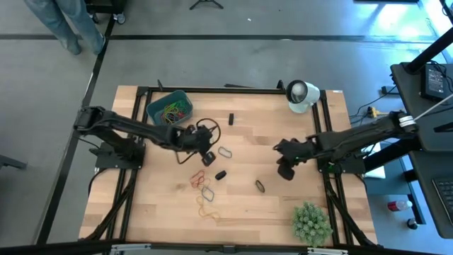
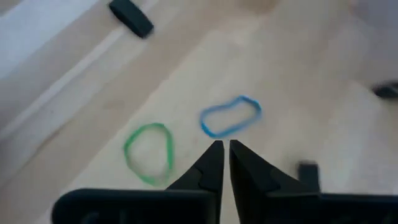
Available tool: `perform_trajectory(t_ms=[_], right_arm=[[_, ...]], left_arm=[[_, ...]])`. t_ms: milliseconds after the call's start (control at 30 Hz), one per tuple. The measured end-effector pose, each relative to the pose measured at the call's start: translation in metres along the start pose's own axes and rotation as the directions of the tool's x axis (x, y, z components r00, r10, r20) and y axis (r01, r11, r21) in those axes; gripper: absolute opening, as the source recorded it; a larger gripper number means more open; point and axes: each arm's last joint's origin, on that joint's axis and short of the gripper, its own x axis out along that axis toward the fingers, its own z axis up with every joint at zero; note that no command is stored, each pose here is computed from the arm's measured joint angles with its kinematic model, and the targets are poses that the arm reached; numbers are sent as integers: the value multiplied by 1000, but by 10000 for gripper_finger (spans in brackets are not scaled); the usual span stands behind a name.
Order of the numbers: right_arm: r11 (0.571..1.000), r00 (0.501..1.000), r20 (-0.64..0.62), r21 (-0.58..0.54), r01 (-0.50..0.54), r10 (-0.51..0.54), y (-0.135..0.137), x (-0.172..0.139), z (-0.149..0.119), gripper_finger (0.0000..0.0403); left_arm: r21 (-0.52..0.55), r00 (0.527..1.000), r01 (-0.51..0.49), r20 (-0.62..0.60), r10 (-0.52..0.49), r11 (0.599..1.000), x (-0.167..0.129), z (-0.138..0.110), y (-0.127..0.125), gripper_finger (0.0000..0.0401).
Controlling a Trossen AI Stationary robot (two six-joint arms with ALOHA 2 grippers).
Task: Pick and place rubber bands into bin
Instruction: Put the green rubber band into the bin
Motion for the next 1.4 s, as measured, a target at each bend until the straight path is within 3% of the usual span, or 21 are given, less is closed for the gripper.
perform_trajectory(t_ms=[267,533,767,1067,1233,1400], right_arm=[[999,999,39,1,-33,33,-3,-7,-3,10],[999,998,50,7,-32,32,-3,-7,-2,8],[999,997,64,5,-43,42,-2,-7,0,18],[999,996,72,6,-48,47,-1,-6,1,18],[999,996,80,6,-46,45,-1,-6,1,19],[999,995,85,7,-48,48,0,-6,2,19]], left_arm=[[-135,992,-123,-57,117,983,29,12,30,80],[-182,981,-185,-86,172,966,46,19,49,114],[-179,962,-243,-173,213,953,63,13,60,116],[-229,931,-268,-312,190,936,98,-2,67,116],[-224,924,-276,-329,194,935,102,-4,68,115],[-242,922,-274,-342,182,931,101,-5,68,74]])
